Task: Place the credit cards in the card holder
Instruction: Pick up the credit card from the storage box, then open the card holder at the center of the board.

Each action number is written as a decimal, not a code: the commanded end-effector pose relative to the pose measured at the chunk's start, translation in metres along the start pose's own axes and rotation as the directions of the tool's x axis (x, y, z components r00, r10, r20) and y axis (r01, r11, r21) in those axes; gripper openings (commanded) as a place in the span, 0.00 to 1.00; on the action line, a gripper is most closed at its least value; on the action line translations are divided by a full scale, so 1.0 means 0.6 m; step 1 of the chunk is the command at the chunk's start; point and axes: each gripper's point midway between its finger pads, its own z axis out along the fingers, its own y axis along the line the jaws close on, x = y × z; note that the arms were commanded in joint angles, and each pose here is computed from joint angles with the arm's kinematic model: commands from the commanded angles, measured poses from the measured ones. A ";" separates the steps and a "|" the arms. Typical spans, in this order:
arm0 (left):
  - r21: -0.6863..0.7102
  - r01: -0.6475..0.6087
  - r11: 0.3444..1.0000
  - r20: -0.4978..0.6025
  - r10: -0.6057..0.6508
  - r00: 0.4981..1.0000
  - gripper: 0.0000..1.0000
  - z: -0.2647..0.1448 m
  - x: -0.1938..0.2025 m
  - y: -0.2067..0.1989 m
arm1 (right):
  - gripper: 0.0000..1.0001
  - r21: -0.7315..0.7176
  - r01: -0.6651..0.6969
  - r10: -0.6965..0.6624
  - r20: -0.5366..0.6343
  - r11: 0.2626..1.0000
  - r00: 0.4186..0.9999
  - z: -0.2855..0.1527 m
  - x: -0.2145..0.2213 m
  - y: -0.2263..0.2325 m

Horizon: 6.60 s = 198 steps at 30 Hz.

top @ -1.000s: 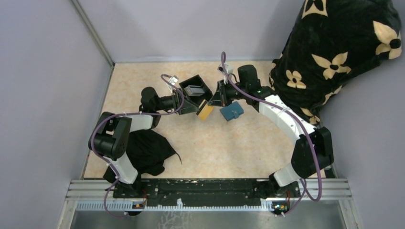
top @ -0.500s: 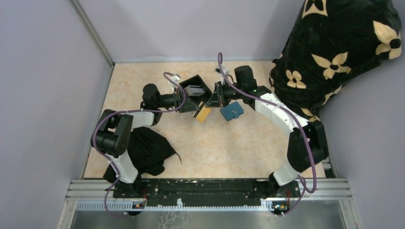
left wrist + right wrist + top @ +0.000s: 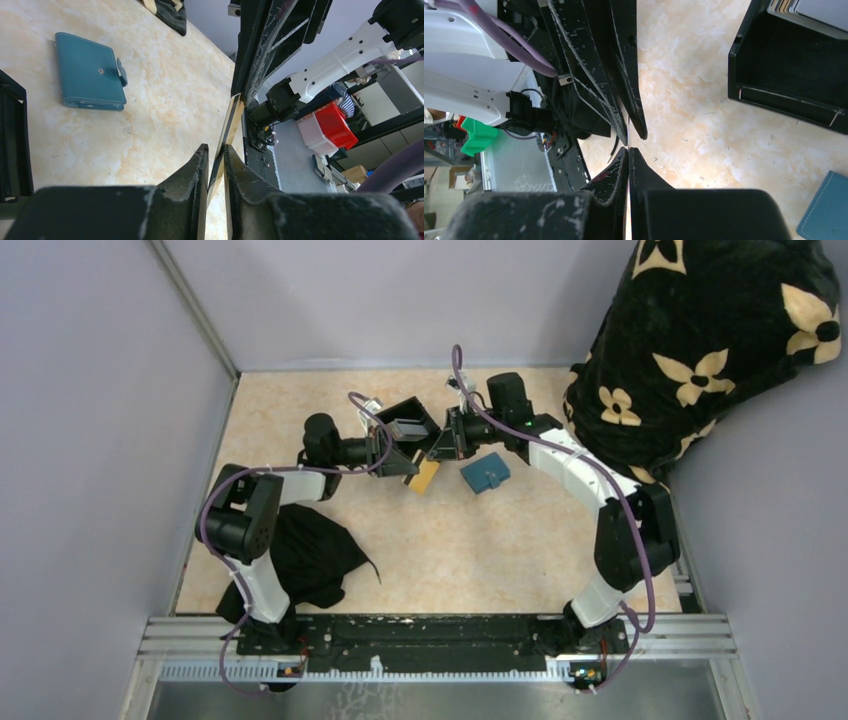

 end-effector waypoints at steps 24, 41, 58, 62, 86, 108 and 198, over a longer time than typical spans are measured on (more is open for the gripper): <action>0.050 0.053 0.997 0.297 -0.065 0.953 0.00 -0.004 -0.063 0.004 | 0.44 0.160 0.070 -0.106 0.233 0.985 0.967 -0.042 -0.040 -0.038; -0.006 0.185 0.983 0.387 -0.169 0.907 0.00 0.019 -0.068 0.022 | 0.44 0.066 0.009 -0.033 0.379 0.998 0.925 -0.022 -0.049 -0.039; 0.014 0.211 0.977 0.410 -0.198 0.890 0.00 0.030 -0.084 0.023 | 0.41 0.049 -0.007 -0.011 0.361 0.999 0.933 -0.008 -0.035 -0.052; 0.020 0.219 0.976 0.411 -0.208 0.888 0.00 0.034 -0.083 0.024 | 0.40 0.031 -0.015 0.002 0.359 0.999 0.933 -0.001 -0.031 -0.055; -0.188 0.284 0.940 0.462 -0.170 0.870 0.35 0.016 -0.060 0.094 | 0.00 0.200 -0.124 0.034 0.402 0.972 0.915 -0.047 -0.025 -0.070; -0.641 0.053 0.766 0.049 -0.028 0.998 0.25 0.112 0.081 0.188 | 0.00 0.685 -0.327 0.231 0.232 0.651 0.945 -0.087 0.084 -0.235; -0.775 -0.076 0.627 -0.168 -0.089 0.982 0.22 0.182 0.196 0.244 | 0.00 0.595 -0.537 0.457 0.297 0.598 0.838 -0.179 0.170 -0.335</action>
